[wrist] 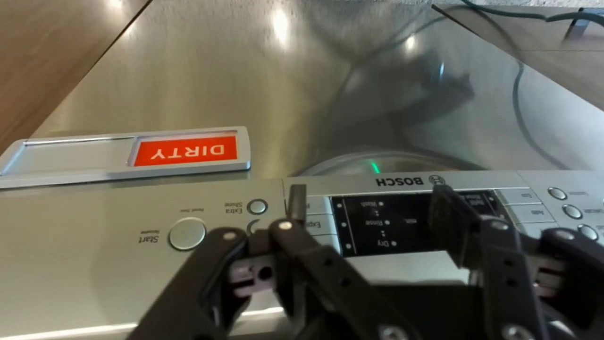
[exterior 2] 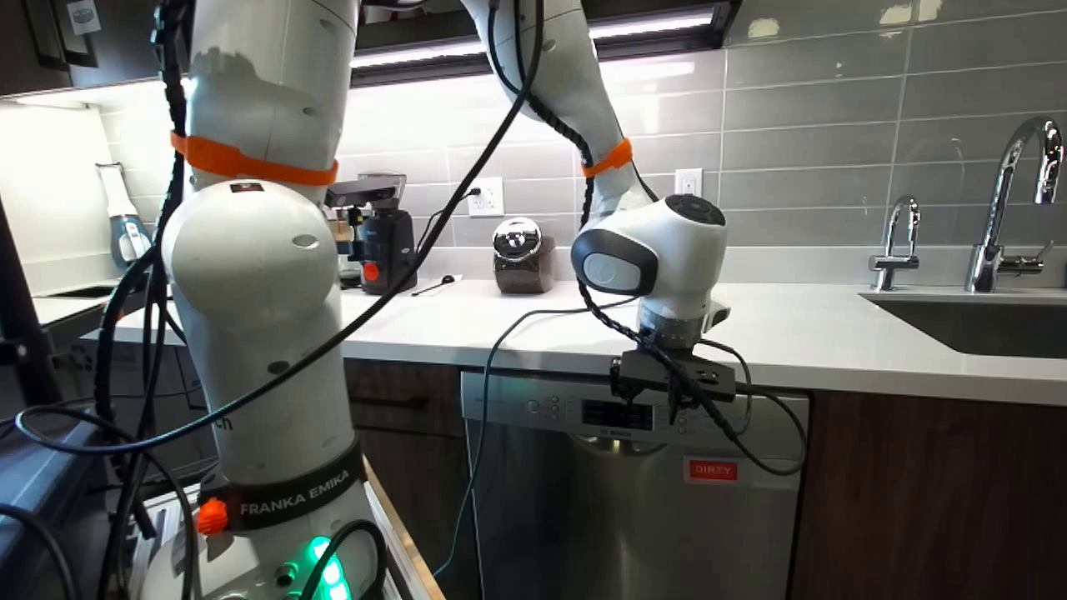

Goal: Press a button on the machine

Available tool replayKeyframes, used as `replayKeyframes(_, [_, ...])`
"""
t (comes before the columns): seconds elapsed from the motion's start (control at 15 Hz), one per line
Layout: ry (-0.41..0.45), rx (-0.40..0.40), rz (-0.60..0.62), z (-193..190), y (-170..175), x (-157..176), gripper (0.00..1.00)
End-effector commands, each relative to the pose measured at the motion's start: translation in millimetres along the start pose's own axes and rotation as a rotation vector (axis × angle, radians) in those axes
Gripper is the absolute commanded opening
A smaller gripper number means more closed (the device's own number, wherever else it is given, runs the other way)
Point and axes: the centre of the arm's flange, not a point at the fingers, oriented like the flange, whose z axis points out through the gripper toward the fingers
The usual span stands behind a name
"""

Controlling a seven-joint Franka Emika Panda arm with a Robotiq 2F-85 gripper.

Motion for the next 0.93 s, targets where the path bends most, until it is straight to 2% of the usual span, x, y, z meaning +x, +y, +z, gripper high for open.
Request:
replayKeyframes(0.0, [0.030,-0.011,-0.011,27,13,-10,0.38])
replayKeyframes(0.33, [0.067,-0.009,-0.025,41,21,-18,0.01])
replayKeyframes(0.87, [0.118,-0.019,-0.033,58,26,-24,0.00])
